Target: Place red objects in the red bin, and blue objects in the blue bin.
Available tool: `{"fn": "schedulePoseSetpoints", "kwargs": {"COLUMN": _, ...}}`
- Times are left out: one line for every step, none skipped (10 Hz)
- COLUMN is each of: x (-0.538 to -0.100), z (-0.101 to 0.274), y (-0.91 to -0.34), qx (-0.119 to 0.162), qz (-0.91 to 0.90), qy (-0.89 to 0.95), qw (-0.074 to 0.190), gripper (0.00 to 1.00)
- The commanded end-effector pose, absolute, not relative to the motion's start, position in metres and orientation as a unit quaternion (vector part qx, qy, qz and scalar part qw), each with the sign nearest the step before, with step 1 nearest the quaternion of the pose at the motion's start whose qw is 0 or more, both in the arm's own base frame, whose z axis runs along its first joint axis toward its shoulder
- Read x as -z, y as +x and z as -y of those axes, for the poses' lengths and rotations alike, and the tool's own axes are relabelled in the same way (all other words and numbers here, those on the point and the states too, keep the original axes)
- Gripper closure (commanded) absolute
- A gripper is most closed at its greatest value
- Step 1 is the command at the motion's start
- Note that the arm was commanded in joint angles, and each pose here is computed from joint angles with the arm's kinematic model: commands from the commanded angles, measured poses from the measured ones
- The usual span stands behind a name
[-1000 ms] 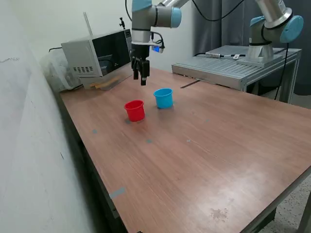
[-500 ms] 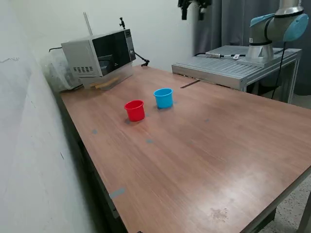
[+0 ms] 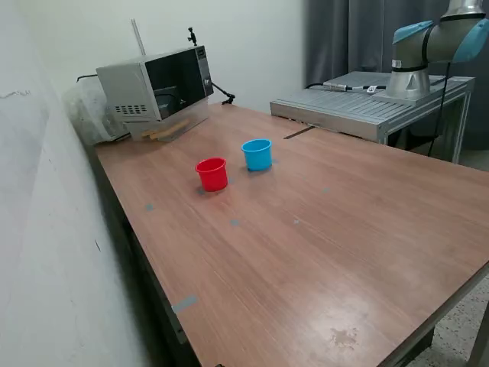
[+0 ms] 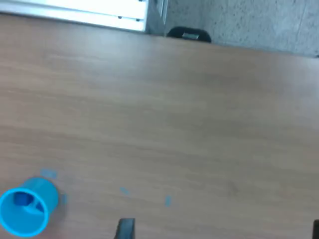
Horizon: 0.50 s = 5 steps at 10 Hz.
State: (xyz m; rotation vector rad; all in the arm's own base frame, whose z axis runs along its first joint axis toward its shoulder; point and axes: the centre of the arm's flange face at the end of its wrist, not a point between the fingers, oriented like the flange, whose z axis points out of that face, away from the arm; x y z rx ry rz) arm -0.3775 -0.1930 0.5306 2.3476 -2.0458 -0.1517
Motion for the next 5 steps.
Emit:
{"fn": "schedulePoseSetpoints", "kwargs": {"x": -0.5348, "z": 0.2175, "y": -0.3516, "qx": 0.044, "qz": 0.632, "qy": 0.774, "qw": 0.008, "gripper": 0.00}}
{"fn": "schedulePoseSetpoints", "kwargs": {"x": -0.5331, "z": 0.2168, "y": -0.3518, "qx": 0.043, "qz": 0.631, "qy": 0.775, "qw": 0.006, "gripper": 0.00}}
{"fn": "schedulePoseSetpoints", "kwargs": {"x": -0.5339, "z": 0.2157, "y": -0.3525, "qx": 0.043, "qz": 0.632, "qy": 0.774, "qw": 0.006, "gripper": 0.00}}
{"fn": "schedulePoseSetpoints", "kwargs": {"x": -0.5333, "z": 0.2120, "y": -0.3553, "qx": 0.043, "qz": 0.636, "qy": 0.770, "qw": 0.006, "gripper": 0.00}}
{"fn": "schedulePoseSetpoints", "kwargs": {"x": -0.5355, "z": 0.2093, "y": -0.3571, "qx": 0.044, "qz": 0.639, "qy": 0.768, "qw": 0.007, "gripper": 0.00}}
